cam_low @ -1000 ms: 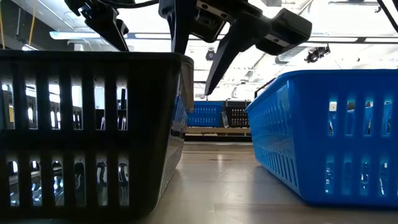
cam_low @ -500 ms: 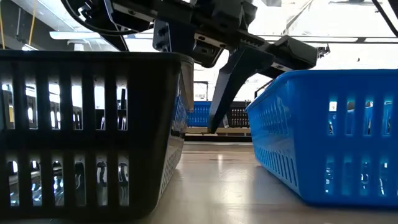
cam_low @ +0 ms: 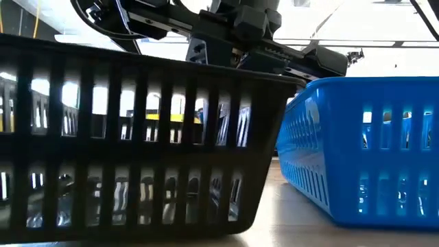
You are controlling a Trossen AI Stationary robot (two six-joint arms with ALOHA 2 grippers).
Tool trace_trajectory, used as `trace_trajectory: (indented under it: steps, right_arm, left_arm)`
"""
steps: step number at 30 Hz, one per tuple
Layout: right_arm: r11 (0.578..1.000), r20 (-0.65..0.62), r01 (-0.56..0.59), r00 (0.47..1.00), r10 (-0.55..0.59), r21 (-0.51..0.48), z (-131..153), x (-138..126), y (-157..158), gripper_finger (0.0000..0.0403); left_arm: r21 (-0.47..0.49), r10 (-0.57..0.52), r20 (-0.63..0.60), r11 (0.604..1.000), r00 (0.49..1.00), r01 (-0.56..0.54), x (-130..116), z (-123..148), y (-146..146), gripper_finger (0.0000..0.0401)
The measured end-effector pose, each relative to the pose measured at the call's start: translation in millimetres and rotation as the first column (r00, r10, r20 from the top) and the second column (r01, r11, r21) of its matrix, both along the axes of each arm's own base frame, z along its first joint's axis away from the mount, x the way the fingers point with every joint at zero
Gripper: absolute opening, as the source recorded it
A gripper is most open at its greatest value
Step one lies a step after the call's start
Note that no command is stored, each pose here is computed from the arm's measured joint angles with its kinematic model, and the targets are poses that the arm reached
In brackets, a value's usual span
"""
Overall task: Stack baskets on shelf by color
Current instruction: Stack the bottom black basket on top of the black basket on the shelf
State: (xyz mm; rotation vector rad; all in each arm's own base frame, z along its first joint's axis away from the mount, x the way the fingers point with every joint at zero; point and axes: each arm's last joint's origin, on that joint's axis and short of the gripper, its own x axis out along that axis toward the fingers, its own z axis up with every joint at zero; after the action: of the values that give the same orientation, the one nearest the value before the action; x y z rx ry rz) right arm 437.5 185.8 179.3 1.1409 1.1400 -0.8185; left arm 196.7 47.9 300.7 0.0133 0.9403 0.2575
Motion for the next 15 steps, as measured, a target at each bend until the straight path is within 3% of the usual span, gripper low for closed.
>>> trace_trajectory:
  steps: [5, 15]
  right_arm:
    - [0.999, 0.011, 0.0, 1.0, 0.001, -0.035, 10, -3, -3, 0.0005]
    - [0.981, 0.013, -0.009, 1.0, 0.012, -0.196, 50, -18, -30, 0.0002]
  left_arm:
    - [0.0, 0.0, 0.0, 1.0, 1.0, 0.0, 0, 0, 0, 0.012]
    - [0.0, -0.001, 0.001, 1.0, 1.0, 0.001, 0, 0, 0, 0.012]
